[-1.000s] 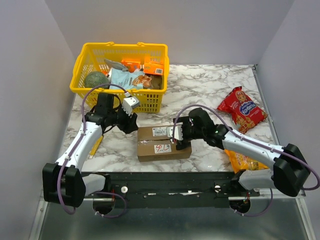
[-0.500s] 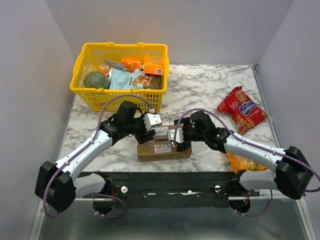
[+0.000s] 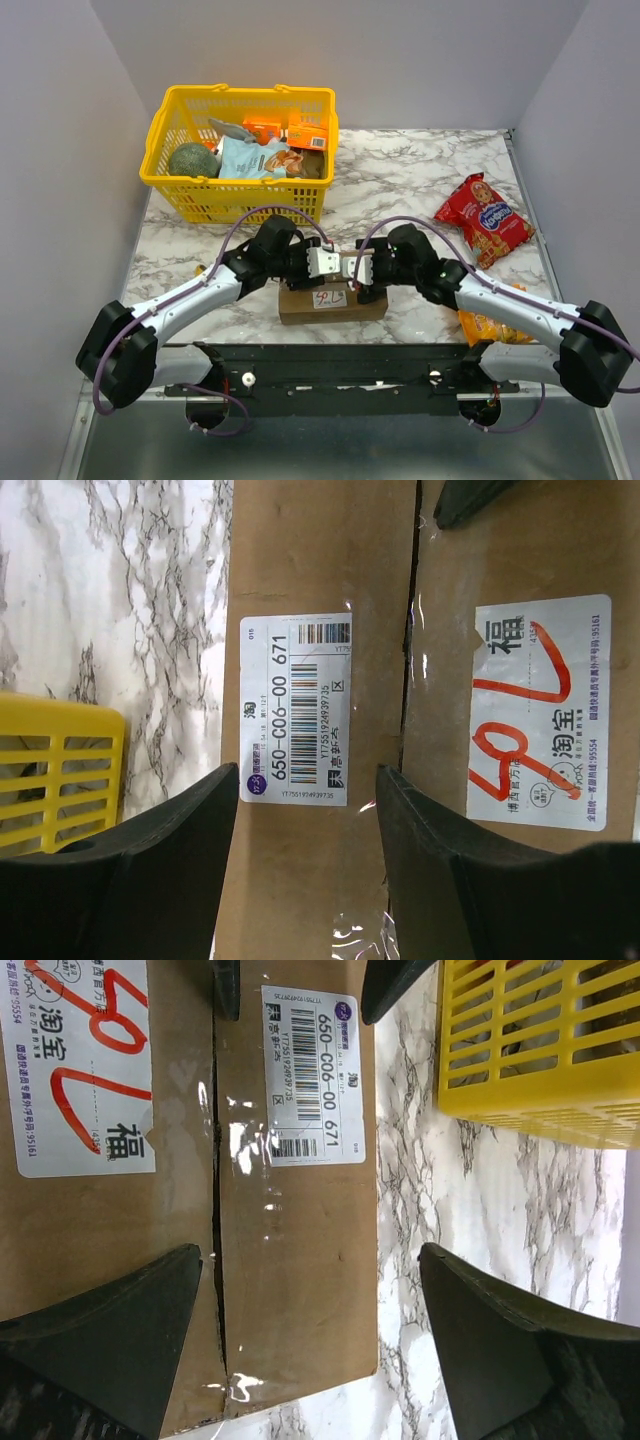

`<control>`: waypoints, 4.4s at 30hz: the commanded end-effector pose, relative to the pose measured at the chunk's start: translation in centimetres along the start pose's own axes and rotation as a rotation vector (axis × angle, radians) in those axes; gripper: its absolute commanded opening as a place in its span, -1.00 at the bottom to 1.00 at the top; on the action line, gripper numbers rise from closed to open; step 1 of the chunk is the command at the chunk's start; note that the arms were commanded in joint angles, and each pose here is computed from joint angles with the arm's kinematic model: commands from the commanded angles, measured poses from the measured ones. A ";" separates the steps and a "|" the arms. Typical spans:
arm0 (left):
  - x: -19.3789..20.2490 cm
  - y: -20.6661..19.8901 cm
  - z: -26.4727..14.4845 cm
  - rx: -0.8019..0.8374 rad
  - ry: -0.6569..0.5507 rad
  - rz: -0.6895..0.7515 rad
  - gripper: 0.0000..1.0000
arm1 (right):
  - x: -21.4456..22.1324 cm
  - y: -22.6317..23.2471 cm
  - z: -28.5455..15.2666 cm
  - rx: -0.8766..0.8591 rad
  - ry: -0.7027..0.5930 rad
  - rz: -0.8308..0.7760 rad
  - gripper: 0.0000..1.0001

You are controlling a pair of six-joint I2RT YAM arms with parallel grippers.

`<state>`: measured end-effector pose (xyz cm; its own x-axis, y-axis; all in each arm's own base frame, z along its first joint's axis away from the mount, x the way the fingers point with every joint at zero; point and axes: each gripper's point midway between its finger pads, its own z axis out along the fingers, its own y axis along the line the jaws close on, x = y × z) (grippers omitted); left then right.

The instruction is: Unpack the express box

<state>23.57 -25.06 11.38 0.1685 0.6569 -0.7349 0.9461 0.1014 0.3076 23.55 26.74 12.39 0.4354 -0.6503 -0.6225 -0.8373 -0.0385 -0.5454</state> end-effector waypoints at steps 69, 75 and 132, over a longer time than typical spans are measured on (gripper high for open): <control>5.9 -11.1 -2.2 0.250 -0.034 0.349 0.28 | -3.1 -6.4 -0.6 0.297 0.040 0.132 0.39; 5.9 -10.7 -2.3 0.230 -0.035 0.370 0.27 | -2.0 -6.4 0.2 0.260 0.041 0.173 0.35; -1.3 2.5 -2.8 -0.124 0.059 -0.210 -0.78 | -4.5 -4.0 -7.5 0.026 -0.060 0.327 0.64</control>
<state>26.10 -23.05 14.31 -0.0405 0.6525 -0.7567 0.8692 0.3965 0.2953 23.92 23.42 21.92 0.1299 -0.5876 -0.7987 -0.8945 0.2782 -0.3501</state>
